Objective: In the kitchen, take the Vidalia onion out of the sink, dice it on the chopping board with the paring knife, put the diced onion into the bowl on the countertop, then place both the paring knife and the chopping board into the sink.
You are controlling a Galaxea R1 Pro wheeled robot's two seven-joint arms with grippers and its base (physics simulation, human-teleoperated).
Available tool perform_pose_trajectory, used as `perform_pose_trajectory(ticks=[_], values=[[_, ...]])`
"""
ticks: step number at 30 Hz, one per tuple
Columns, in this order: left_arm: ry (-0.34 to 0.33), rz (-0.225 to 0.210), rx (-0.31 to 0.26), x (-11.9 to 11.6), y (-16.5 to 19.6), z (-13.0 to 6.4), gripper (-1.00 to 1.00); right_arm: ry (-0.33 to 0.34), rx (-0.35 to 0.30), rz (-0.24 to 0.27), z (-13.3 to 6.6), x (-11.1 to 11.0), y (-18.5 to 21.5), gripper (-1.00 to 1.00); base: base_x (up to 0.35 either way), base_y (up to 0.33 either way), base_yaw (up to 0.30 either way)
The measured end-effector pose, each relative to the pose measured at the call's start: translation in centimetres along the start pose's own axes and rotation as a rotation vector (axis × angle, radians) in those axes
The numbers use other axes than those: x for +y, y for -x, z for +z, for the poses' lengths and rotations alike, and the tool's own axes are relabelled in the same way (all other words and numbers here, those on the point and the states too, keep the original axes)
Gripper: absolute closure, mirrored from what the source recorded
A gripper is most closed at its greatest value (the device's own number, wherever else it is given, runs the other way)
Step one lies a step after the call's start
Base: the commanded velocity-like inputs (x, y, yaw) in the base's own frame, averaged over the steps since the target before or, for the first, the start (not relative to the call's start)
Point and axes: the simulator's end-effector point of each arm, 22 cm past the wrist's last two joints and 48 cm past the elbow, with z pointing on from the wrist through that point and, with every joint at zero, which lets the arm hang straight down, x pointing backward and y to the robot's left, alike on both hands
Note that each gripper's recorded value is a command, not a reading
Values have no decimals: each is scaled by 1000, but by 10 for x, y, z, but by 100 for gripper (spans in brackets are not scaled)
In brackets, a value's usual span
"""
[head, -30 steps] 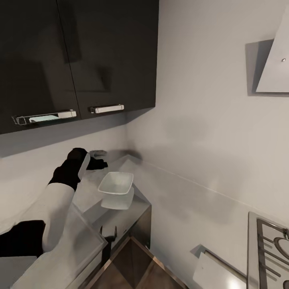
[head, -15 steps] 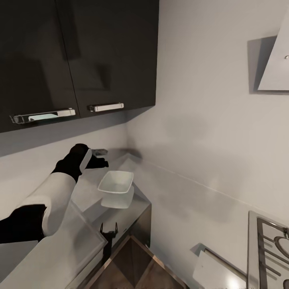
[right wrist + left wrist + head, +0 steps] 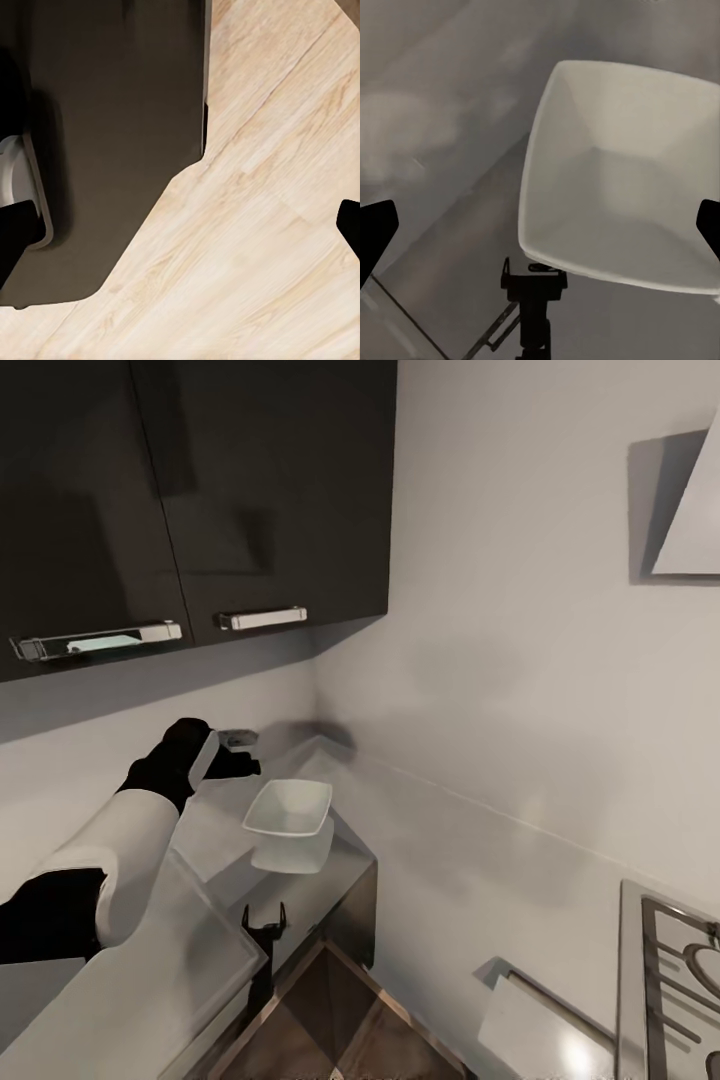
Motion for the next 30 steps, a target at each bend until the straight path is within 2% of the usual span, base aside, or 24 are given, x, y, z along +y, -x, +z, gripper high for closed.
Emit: perform_pose_trajectory(ticks=[4, 10, 16, 19, 27, 30], values=[[-1, 0, -3, -1, 0, 4, -100, 0, 6, 0, 0, 0, -2, -100, 0, 0, 0], [-12, 7, -41, -12, 6, 10, -100, 0, 17, 0, -1, 0, -6, -100, 0, 0, 0], [-10, 14, -43, -22, 4, 17, -100, 0, 26, -1, -1, 0, -10, -100, 0, 0, 0], [-12, 19, -77, -32, 9, 20, -100, 0, 31, -1, -1, 0, -12, -100, 0, 0, 0], [-4, 20, -61, -30, 0, 33, -100, 0, 44, -1, -2, 0, -17, -100, 0, 0, 0], [9, 17, -51, -21, -4, 38, -100, 0, 49, -1, -2, 0, -19, -100, 0, 0, 0]])
